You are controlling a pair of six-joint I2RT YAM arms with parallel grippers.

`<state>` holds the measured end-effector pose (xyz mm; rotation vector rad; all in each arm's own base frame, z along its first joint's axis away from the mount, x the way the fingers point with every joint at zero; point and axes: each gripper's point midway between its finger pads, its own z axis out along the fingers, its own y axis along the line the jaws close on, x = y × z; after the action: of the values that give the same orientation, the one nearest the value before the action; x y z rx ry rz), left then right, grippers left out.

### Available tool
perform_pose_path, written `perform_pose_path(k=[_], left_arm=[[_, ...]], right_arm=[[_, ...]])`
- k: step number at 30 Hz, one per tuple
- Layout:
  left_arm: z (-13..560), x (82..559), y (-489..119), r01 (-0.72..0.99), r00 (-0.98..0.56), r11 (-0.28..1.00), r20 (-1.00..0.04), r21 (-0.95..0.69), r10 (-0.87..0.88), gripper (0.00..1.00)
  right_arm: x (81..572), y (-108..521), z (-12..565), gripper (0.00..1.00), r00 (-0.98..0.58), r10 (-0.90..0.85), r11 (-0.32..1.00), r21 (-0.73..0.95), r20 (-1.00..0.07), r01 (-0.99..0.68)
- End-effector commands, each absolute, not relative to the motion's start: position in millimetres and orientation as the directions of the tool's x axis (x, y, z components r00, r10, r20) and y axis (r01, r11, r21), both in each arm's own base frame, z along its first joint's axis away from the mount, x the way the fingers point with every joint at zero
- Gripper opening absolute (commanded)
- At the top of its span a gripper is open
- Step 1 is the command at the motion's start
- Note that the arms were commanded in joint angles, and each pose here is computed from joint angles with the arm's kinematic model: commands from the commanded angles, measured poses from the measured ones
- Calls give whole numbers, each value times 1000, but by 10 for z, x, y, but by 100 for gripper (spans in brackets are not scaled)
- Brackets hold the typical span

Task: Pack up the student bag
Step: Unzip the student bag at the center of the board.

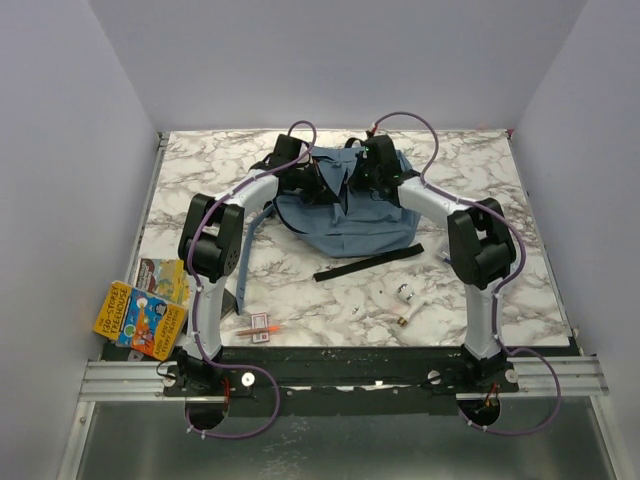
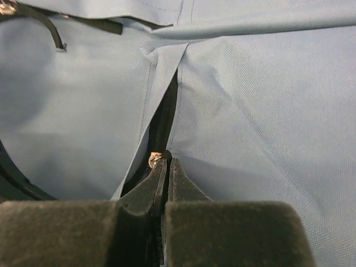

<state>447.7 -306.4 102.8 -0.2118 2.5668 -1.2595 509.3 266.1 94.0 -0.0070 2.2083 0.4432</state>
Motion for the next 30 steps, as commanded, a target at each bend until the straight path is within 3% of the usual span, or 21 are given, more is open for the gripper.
perform_pose_path(k=[1,7,15,22,25,30], left_arm=[[984,4461,-3022,-3,-953,629,-188,-778,-238,0],[1033,4415,-3079,7,-956,622,-188,-783,-226,0],[1019,4339,-3085,13,-959,628,-186,-778,-212,0],[1071,4346,-3117,19,-962,612,-181,-791,-204,0],[1082,4365,-3131,20,-962,608,-181,-794,-204,0],[1096,4408,-3133,13,-961,601,-175,-799,-212,0]], right_arm=[[5182,2676,1417,1,-637,248,887,436,-730,-154],[5484,2593,1322,1,-658,320,881,470,-681,-57],[6031,2353,1208,1,-584,357,917,391,-729,73],[6079,2369,1337,2,-609,200,956,288,-767,-48],[5819,2245,1379,37,-648,132,978,206,-750,-39],[5363,2144,1283,58,-653,62,987,143,-755,-70]])
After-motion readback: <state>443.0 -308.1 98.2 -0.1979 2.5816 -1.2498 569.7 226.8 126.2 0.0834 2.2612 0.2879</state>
